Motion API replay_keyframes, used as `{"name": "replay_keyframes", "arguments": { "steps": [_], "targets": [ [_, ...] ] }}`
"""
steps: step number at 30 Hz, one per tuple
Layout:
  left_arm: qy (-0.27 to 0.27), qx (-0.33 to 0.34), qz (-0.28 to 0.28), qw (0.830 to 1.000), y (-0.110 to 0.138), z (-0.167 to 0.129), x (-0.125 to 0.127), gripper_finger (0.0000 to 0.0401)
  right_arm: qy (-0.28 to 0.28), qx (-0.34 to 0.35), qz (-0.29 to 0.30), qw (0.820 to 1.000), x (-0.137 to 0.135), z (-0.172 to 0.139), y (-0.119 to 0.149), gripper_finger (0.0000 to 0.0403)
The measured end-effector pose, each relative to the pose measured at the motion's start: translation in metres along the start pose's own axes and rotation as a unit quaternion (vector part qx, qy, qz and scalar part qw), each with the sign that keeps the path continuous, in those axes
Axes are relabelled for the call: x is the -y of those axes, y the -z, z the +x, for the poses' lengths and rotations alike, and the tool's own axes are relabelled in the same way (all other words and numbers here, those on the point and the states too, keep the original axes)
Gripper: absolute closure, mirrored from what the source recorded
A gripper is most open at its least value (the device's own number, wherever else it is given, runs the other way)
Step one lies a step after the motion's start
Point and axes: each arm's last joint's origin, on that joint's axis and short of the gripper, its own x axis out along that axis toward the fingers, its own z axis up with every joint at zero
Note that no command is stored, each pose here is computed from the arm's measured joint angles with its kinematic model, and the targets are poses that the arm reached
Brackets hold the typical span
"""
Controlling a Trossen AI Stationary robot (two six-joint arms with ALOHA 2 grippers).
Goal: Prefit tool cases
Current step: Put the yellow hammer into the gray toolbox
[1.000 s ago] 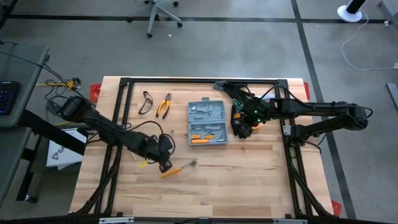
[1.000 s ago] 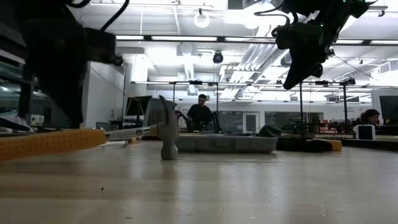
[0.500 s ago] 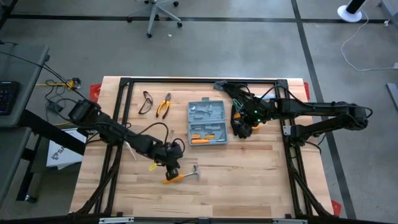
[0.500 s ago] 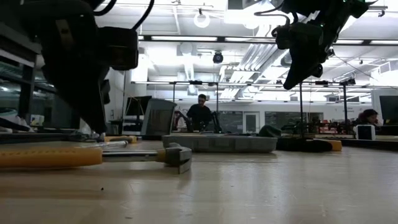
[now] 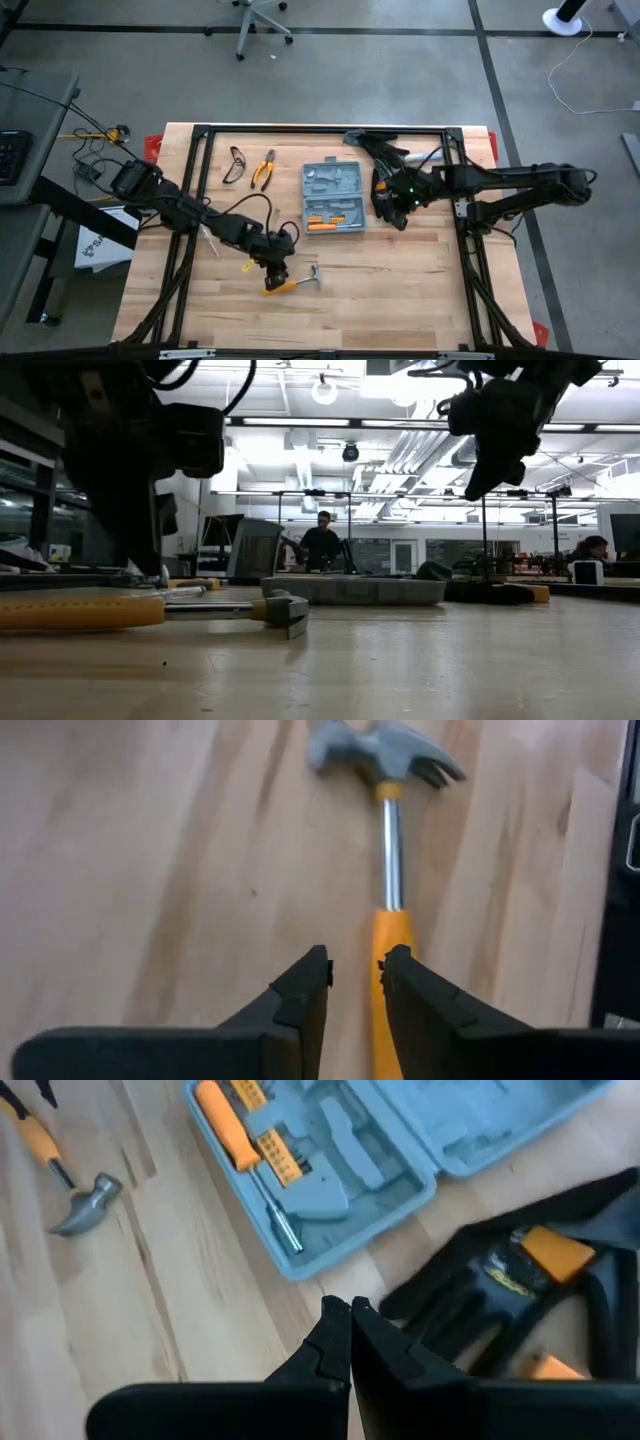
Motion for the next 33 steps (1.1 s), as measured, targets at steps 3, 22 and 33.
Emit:
{"name": "replay_keyframes", "arguments": {
  "steps": [3,22,33],
  "targets": [
    [-0.014,0.023,-0.022,0.999,0.003,-0.001,0.01,0.0319,-0.012,0.014,0.004,1.0,-0.006,0.014,0.013,0.0403],
    [-0.105,-0.029,0.037,0.993,-0.008,0.028,0.051,0.0321,-0.042,0.04,0.091,0.994,-0.034,0.045,0.073,0.0403],
    [-0.108,-0.047,0.098,0.988,0.001,0.043,0.051,0.0228,-0.13,0.096,0.091,0.983,-0.058,0.056,0.062,0.0403]
  ]
}}
